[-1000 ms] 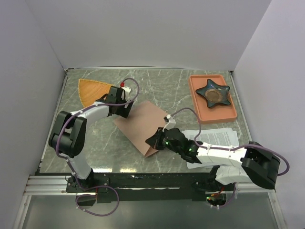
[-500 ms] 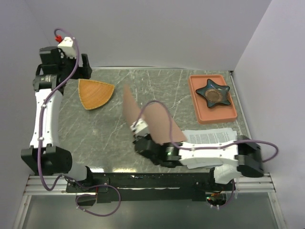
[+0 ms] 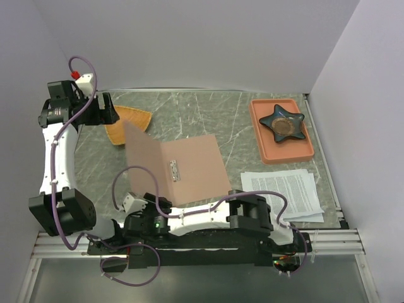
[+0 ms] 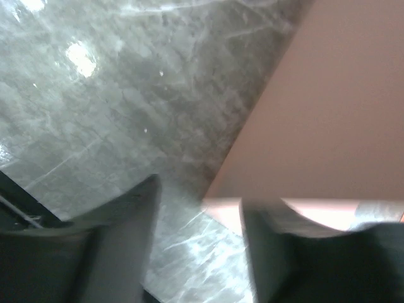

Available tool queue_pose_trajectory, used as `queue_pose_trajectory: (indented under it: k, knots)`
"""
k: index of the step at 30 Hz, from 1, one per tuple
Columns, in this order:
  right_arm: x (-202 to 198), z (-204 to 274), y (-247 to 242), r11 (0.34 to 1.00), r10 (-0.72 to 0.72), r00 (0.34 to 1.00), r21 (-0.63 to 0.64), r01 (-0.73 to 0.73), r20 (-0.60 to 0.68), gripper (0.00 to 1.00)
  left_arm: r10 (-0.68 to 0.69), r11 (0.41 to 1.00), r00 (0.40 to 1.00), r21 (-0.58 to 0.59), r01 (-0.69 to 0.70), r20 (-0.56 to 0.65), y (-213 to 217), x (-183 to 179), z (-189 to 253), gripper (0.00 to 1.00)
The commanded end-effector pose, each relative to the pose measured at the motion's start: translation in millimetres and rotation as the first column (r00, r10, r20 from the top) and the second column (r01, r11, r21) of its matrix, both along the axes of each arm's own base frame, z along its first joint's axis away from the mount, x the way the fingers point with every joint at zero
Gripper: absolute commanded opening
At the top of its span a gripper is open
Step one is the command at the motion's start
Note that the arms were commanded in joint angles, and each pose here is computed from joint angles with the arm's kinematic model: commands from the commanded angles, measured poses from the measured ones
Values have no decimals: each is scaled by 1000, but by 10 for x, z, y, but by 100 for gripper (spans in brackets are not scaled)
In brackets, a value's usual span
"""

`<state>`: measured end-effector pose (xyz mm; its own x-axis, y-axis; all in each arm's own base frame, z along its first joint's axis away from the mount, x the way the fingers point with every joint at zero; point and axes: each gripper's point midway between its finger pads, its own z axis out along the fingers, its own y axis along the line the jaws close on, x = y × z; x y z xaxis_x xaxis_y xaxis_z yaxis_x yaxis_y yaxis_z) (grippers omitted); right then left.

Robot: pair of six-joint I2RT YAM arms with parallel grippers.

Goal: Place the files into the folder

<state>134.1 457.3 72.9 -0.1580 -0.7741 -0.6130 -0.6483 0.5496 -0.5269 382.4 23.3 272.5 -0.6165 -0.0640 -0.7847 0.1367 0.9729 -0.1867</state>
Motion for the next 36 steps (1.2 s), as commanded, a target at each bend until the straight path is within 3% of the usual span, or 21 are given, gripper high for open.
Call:
queue_pose_trajectory:
  k: [1,4,8,13,15,17,20,21,24,32,36]
  knots:
    - [1,116,-44,997,-27,999,-69,26,-24,75,-30,1000,997,8,29,78,-7,-67,212,96]
    - [-73,189,15,999,-10,997,-31,8,-77,79,-21,1000,996,12,20,82,43,-53,197,96]
    - [-249,416,51,989,122,980,104,-107,-155,81,0,1000,997,9,0,81,134,-38,170,96]
    - [-232,584,-30,983,161,975,112,-145,-156,80,0,1000,997,-10,0,72,166,-25,124,96]
    - [-212,737,-62,972,174,973,186,-145,-154,81,5,1000,997,-4,-5,75,183,-24,123,96]
    - [-108,816,-156,970,130,976,226,-89,-176,80,10,1000,997,7,-10,81,220,-28,131,96]
    - [396,818,-494,957,-76,964,254,143,-256,75,8,1000,997,13,-9,76,250,-30,116,96]
    - [681,757,-668,932,-201,933,236,276,-299,74,8,1000,997,9,-8,72,250,-33,107,96]
    - [1114,573,-819,890,-321,872,196,412,-370,70,-3,1000,998,-4,3,67,236,-72,86,96]
    - [1636,224,-559,860,-307,810,219,462,-500,70,-21,1000,999,3,21,39,215,-169,-57,96]
    - [1706,146,-381,860,-273,803,240,451,-530,70,-37,999,999,-6,37,24,185,-197,-127,96]
